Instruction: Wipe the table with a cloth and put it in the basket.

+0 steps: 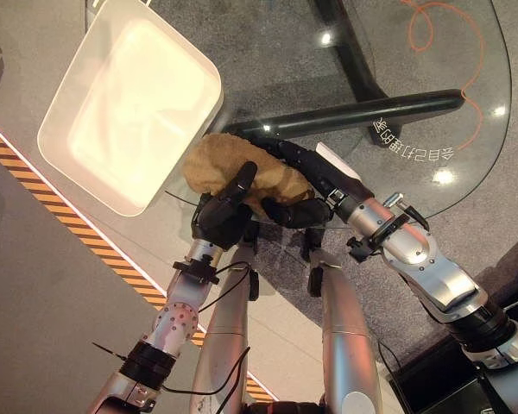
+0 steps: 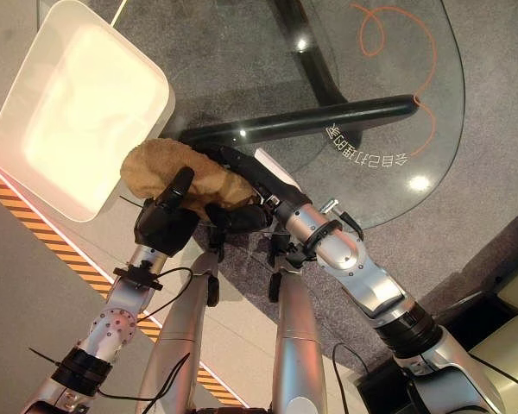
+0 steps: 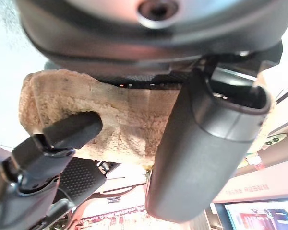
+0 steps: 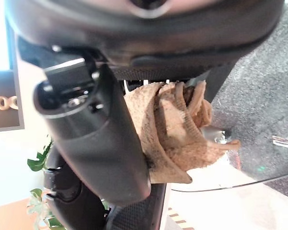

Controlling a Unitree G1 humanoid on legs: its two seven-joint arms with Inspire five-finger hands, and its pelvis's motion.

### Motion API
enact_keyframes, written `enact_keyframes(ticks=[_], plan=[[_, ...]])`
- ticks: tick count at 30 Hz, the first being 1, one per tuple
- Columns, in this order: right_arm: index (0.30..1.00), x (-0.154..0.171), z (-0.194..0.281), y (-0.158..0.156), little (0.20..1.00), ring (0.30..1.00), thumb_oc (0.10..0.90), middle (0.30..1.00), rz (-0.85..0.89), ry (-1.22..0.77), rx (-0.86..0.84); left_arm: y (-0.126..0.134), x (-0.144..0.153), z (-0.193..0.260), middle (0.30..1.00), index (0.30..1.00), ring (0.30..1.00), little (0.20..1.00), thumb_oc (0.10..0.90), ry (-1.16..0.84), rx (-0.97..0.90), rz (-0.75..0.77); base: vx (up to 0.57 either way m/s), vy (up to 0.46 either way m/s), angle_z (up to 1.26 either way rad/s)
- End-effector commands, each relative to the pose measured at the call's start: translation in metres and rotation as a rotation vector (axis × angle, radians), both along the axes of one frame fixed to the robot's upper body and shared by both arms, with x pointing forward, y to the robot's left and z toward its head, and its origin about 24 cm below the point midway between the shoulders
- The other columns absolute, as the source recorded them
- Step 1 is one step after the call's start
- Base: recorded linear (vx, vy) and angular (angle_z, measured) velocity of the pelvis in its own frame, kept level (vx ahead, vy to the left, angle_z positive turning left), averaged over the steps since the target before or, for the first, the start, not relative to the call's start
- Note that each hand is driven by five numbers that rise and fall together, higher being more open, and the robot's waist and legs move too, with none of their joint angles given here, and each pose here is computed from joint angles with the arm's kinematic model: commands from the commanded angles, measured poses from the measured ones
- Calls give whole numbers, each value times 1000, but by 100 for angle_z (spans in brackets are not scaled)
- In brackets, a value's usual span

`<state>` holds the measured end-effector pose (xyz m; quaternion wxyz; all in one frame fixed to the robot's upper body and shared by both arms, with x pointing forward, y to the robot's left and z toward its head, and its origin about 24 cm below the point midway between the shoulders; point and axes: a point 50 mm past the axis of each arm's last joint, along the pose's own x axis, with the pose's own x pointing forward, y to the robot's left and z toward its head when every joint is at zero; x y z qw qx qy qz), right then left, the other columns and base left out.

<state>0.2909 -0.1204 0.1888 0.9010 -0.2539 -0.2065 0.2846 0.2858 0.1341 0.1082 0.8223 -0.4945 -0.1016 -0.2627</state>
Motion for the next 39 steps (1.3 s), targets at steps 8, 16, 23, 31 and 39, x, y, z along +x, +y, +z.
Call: enact_keyframes(ticks=[8, 16, 23, 31, 39], plan=[[900, -37, 59, 15, 900, 900, 800, 900, 189, -305, 200, -3, -22, 43, 900, 900, 900, 900, 800, -301, -70, -64, 0, 0, 0], [900, -39, 58, 14, 900, 900, 800, 900, 192, -295, 219, -2, -23, 45, 900, 900, 900, 900, 800, -315, -74, -64, 0, 0, 0], [900, -39, 56, 13, 900, 900, 800, 900, 186, -299, 230, 1, -23, 46, 300, 300, 300, 200, 100, -333, -97, -40, 0, 0, 0], [900, -40, 56, 12, 900, 900, 800, 900, 185, -308, 246, 0, -23, 44, 300, 300, 300, 200, 100, -325, -100, -32, 0, 0, 0], [900, -39, 57, 13, 900, 900, 800, 900, 191, -297, 256, 1, -22, 44, 300, 300, 300, 200, 100, -316, -106, -26, 0, 0, 0]])
